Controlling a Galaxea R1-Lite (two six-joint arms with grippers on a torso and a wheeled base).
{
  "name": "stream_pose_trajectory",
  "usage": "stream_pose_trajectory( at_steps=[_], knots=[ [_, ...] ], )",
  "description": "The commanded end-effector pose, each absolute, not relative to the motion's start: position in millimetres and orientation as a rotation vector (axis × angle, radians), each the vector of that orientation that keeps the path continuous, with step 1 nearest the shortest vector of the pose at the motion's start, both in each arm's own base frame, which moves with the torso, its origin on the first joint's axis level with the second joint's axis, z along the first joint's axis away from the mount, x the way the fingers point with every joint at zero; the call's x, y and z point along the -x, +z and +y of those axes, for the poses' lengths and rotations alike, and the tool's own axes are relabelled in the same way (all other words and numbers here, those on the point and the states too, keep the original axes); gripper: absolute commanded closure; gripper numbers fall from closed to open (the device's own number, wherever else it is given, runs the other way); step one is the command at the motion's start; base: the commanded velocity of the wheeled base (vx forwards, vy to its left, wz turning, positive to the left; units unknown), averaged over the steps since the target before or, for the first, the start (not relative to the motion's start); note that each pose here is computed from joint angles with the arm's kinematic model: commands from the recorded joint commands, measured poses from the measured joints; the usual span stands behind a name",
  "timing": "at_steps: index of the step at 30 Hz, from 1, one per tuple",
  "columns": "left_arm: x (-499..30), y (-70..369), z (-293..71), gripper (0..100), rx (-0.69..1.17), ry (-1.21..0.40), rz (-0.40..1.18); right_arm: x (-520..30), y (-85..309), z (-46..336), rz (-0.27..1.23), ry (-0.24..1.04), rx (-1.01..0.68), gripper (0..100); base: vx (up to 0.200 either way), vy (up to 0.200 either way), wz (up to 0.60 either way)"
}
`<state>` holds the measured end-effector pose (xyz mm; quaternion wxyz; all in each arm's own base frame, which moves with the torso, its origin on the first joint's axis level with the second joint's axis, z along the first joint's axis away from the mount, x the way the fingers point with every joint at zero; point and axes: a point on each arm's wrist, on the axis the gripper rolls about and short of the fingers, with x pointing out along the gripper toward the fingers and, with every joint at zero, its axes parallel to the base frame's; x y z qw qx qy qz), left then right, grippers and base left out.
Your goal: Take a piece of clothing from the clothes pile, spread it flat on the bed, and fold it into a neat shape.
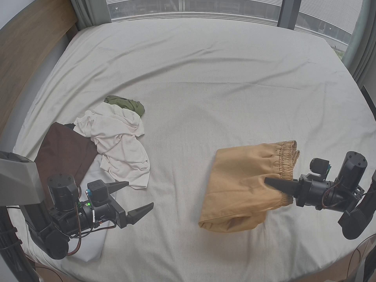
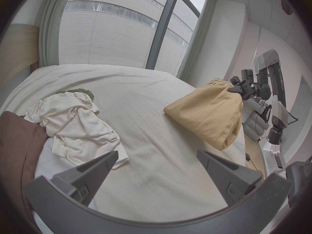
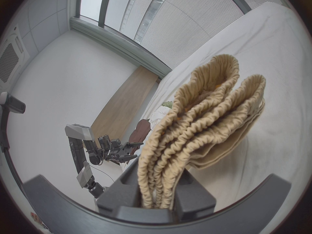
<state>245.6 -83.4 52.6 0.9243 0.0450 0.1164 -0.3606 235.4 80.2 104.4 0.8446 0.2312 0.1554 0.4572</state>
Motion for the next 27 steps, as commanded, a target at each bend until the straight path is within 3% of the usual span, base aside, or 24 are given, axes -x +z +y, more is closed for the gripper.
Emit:
stream_pose_trajectory(
  at_steps=[1, 15, 27],
  knots=[
    [-245, 52, -83, 0, -0.092, -0.740, 0.241, -239, 113, 83, 0.291, 0.980, -0.487, 100, 0.000, 0.000, 0.00],
    [-245, 52, -83, 0, -0.091, -0.740, 0.241, -268, 144, 91, 0.187, 1.014, -0.529, 100, 0.000, 0.000, 0.00],
    [-245, 52, -83, 0, -0.090, -0.740, 0.241, -294, 165, 97, 0.190, 1.008, -0.531, 100, 0.000, 0.000, 0.00]
  ],
)
